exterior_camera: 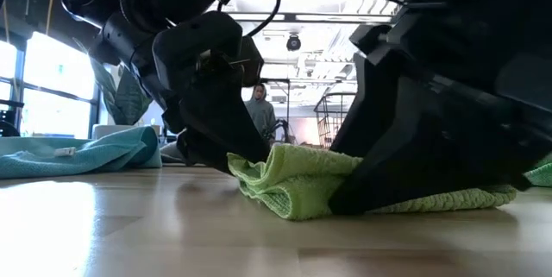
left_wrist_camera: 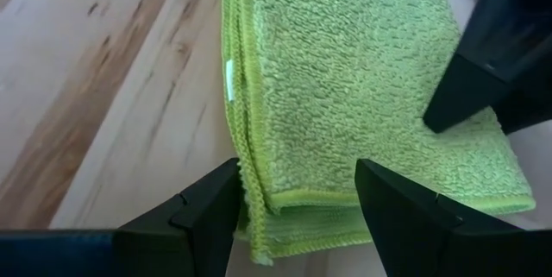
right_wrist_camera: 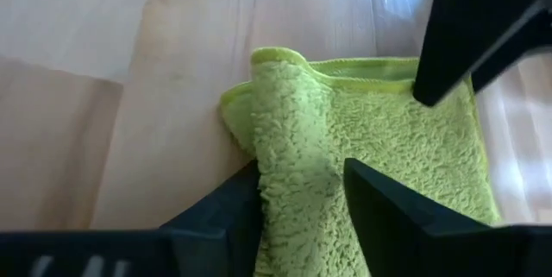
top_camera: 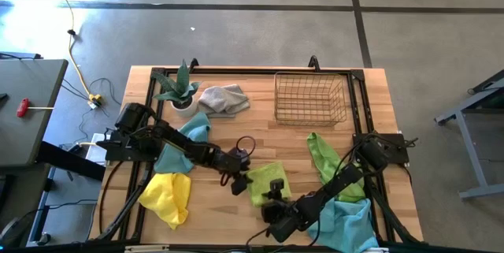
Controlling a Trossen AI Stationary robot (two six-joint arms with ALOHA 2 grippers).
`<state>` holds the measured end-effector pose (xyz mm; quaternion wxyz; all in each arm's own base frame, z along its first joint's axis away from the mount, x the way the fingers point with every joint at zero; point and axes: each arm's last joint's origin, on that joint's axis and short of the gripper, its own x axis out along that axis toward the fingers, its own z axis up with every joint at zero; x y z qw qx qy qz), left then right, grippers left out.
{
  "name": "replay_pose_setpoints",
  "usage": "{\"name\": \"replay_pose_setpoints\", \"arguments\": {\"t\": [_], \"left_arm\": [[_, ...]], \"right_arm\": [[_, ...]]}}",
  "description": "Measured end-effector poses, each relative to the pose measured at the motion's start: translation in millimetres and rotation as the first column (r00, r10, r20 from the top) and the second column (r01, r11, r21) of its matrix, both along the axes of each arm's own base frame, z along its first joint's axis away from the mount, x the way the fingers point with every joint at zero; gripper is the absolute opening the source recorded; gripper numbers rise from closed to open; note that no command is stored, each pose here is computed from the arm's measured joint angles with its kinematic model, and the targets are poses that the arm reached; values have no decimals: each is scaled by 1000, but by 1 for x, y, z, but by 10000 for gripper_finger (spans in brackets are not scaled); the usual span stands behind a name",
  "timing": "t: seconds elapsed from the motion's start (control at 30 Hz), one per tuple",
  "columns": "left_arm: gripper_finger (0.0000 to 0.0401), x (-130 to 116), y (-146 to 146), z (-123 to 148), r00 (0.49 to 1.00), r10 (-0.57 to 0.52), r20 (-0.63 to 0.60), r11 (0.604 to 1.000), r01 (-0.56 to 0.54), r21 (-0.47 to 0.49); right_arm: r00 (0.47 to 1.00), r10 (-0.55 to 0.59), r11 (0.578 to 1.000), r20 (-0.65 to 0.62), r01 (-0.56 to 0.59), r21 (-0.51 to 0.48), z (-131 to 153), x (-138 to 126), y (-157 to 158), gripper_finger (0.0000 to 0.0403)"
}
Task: Fold microfiber towels
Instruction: Put the folded light green microfiber towel into the wire basket
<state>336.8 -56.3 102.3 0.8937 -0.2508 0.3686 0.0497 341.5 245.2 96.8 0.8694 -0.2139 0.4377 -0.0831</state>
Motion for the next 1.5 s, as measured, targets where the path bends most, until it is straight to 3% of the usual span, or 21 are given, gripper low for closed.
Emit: {"name": "replay_pose_setpoints", "arguments": {"t": [0.27,0.4,0.6,0.93,1.1,1.33,1.5], "left_arm": [[218,0,-3,0,998,-57,-5,997,57,-50],[218,-3,-8,7,988,-153,-4,979,151,-139],[218,-8,-15,37,959,-270,87,932,283,-228],[218,-23,-34,71,930,-335,150,910,361,-204],[218,-26,-32,83,919,-346,187,908,379,-181],[218,-25,-10,97,916,-317,246,927,354,-122],[218,-22,13,103,918,-285,276,947,314,-68]], "right_arm": [[1000,-26,997,-17,27,71,-1,1,-1,11],[996,-82,986,-14,84,141,3,2,-4,14],[985,-125,959,-115,150,241,30,1,-24,4],[962,-247,888,-120,274,368,134,-8,-98,1],[924,-361,857,-125,382,346,188,-37,-154,1],[870,-492,846,-7,480,231,249,-93,-230,0],[835,-548,837,56,546,39,268,-117,-274,0]]}}
